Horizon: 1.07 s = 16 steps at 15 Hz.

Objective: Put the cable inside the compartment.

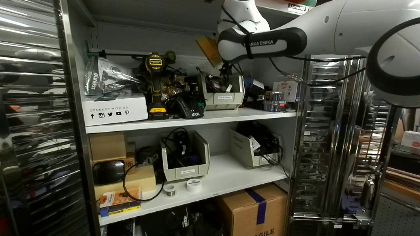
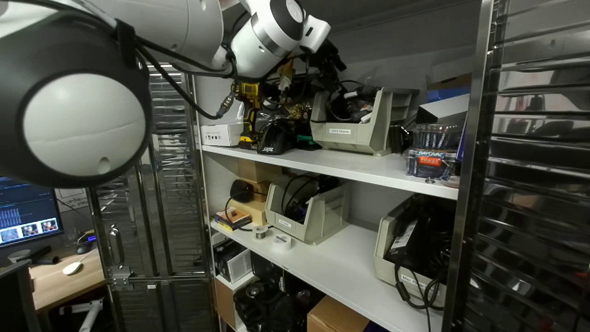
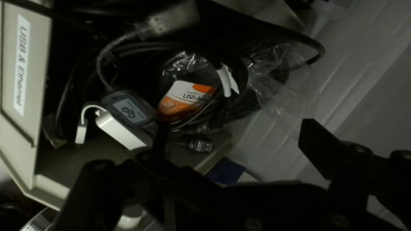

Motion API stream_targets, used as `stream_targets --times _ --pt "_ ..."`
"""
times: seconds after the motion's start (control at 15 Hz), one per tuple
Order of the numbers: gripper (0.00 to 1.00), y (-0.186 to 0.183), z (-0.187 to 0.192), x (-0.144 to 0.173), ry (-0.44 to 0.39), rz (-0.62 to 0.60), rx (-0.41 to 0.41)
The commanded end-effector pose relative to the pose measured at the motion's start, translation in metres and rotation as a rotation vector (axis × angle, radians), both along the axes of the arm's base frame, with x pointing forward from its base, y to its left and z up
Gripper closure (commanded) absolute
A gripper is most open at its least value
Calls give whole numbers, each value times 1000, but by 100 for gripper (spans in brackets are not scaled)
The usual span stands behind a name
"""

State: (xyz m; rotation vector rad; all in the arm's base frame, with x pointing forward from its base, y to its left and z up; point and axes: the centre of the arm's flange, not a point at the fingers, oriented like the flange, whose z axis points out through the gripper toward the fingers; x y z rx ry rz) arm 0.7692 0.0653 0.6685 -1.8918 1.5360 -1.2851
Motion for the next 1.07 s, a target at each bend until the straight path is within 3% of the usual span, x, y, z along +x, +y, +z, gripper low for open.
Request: stream_targets --times 0.0,0.2,0.53,0.87,1.0 --pt "0 -3 24 29 48 43 97" --pt "0 -2 13 8 144 93 163" --pt "0 -5 -23 -69 369 232 207" --pt "0 -5 -46 -101 445 339 206" --pt "0 -8 -46 -117 426 358 142"
